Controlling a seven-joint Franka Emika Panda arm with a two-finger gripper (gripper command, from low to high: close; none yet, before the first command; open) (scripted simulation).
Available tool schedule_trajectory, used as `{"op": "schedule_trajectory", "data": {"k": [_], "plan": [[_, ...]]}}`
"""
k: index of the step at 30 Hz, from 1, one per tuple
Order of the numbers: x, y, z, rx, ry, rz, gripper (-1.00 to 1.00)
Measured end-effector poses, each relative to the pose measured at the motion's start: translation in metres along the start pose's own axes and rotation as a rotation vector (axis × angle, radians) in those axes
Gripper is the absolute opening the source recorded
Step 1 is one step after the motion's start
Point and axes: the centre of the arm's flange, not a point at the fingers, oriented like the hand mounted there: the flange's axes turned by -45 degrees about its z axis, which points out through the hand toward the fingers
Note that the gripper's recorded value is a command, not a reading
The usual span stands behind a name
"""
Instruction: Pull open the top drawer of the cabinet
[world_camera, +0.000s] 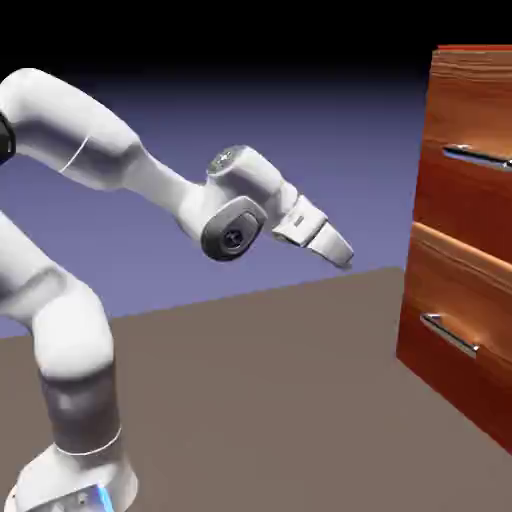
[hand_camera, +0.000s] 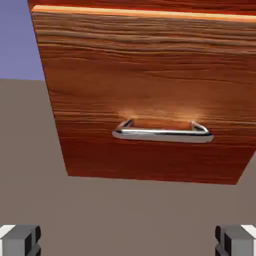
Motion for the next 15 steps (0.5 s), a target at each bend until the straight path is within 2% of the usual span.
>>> {"op": "schedule_trajectory", "data": {"k": [15], "plan": [[0.078,0.057,-0.077,-0.059,0.205,0.579,0.0]]}}
